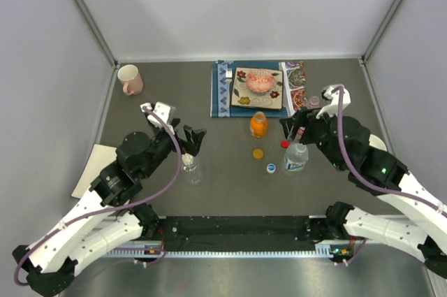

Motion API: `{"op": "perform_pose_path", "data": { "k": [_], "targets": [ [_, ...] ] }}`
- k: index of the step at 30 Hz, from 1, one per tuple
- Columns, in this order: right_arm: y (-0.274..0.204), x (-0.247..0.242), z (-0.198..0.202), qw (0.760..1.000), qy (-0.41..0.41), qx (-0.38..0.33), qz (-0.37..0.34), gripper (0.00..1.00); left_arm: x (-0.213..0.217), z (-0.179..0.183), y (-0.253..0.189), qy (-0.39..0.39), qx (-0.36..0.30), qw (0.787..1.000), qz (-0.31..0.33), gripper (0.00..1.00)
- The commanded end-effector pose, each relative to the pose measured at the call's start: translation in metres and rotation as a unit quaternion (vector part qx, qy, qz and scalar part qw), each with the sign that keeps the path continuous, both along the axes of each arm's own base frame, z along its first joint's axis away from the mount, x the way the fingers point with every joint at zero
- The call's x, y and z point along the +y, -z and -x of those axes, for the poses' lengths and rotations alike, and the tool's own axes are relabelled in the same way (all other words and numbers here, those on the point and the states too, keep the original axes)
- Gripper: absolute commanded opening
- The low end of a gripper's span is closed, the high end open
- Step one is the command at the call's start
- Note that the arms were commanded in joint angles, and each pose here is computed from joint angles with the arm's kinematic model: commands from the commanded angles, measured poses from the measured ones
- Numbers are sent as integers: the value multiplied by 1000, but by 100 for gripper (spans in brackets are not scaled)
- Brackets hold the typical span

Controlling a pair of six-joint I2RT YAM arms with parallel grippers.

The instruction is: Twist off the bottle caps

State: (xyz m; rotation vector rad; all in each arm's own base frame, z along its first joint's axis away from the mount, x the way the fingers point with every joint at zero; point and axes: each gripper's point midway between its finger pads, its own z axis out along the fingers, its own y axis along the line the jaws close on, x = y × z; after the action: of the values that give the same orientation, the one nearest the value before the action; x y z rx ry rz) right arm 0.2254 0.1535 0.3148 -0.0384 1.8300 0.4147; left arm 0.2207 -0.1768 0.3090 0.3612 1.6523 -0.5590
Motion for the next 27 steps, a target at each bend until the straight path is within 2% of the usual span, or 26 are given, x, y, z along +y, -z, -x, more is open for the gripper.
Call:
{"op": "perform_pose_path", "data": {
  "k": [1, 5, 7, 13, 21, 27],
  "targets": [
    [-32, 71, 30, 981, -190, -9, -29, 72, 45, -21, -10, -142, 12, 990, -6, 99],
    [-1, 138, 43, 961, -274, 20, 19, 72, 74, -40, 15, -220, 84, 971, -48, 99],
    [-2, 163, 54, 951, -308, 15, 21, 72, 92, -45, 25, -254, 114, 960, -29, 99],
    [7, 224, 60, 933, -359, 15, 10, 74, 129, -48, 34, -337, 147, 930, 18, 99],
    [13, 277, 62, 923, -384, -6, 28, 77, 136, -45, 76, -368, 228, 898, 75, 99],
    [31, 302, 52, 922, -384, 0, 53, 78, 137, -40, 95, -379, 247, 887, 88, 99]
  ]
}}
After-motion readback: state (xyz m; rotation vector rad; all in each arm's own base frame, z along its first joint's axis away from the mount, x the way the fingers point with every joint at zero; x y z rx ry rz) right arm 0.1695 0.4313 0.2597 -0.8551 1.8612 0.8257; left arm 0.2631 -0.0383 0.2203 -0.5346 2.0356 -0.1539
